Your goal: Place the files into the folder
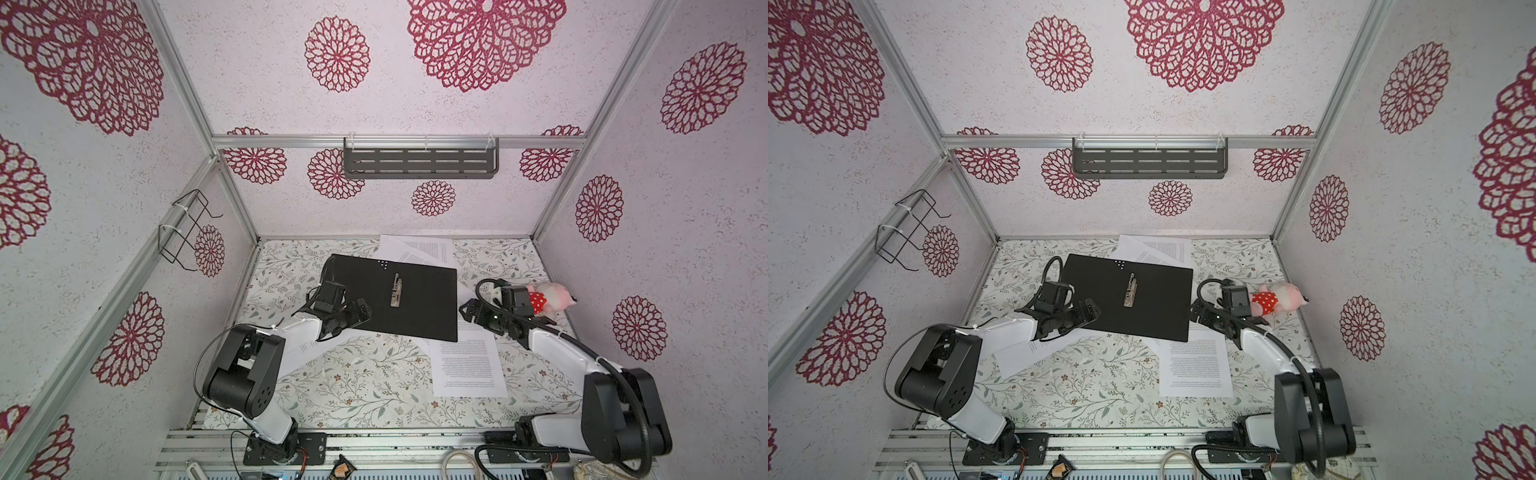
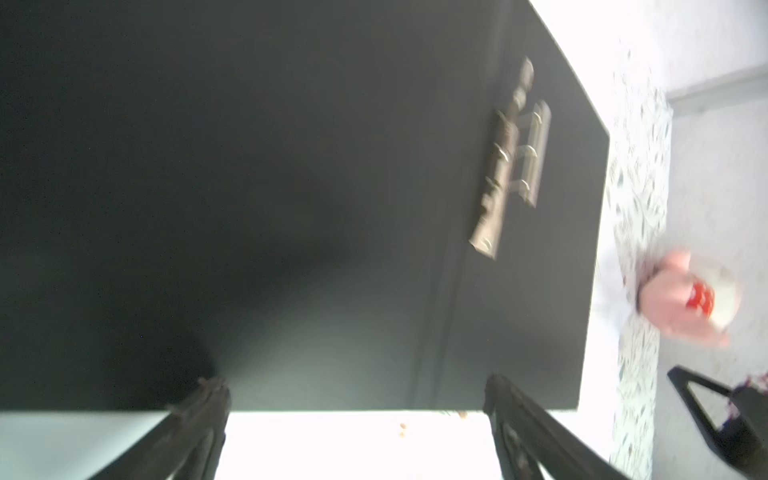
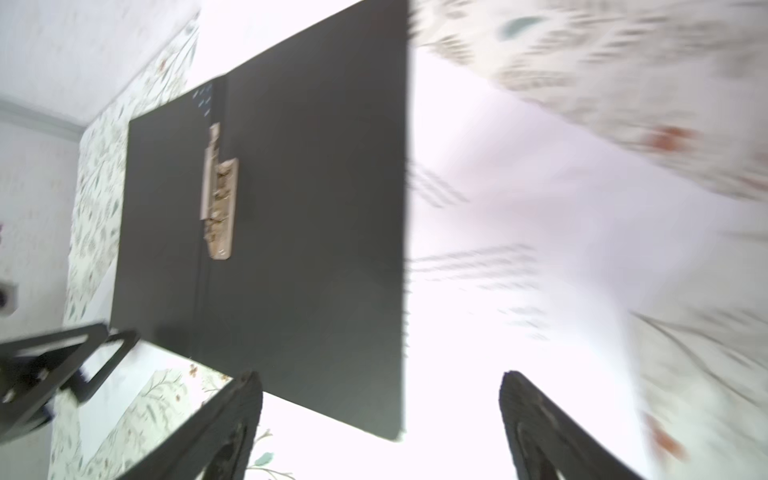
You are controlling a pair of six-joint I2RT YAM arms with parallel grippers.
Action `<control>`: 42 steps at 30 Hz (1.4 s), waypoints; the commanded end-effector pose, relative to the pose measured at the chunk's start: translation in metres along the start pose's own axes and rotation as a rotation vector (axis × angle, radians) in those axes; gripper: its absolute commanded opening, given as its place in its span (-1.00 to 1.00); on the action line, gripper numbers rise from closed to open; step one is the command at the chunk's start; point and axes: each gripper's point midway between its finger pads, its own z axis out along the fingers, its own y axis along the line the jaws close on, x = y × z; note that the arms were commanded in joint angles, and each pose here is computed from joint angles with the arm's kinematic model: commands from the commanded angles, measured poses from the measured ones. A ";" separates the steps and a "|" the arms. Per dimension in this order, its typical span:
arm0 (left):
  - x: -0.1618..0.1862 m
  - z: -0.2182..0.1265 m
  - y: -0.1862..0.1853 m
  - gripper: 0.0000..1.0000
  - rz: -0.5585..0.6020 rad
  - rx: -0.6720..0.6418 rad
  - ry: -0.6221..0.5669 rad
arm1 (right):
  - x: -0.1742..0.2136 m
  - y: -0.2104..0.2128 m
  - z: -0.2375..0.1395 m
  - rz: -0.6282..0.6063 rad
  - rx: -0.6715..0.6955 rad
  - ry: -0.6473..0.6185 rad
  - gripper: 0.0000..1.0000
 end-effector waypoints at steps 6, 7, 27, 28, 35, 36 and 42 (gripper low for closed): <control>0.088 0.011 -0.132 0.97 0.328 0.205 0.291 | 0.046 -0.076 -0.039 0.269 0.179 0.017 0.97; 0.100 0.017 -0.142 0.97 0.353 0.227 0.327 | 0.050 -0.081 -0.043 0.294 0.184 0.015 0.97; 0.176 0.089 -0.177 0.97 0.454 0.266 0.575 | 0.106 -0.098 -0.037 0.452 0.196 0.159 0.98; 0.176 0.089 -0.175 0.97 0.455 0.259 0.574 | 0.107 -0.098 -0.036 0.454 0.190 0.161 0.97; 0.177 0.095 -0.157 0.97 0.466 0.187 0.572 | 0.104 -0.089 -0.021 0.431 0.106 0.186 0.97; 0.177 0.096 -0.155 0.97 0.468 0.178 0.570 | 0.102 -0.085 -0.019 0.423 0.082 0.186 0.97; 0.178 0.099 -0.148 0.97 0.476 0.154 0.569 | 0.088 -0.068 -0.016 0.348 -0.024 0.169 0.97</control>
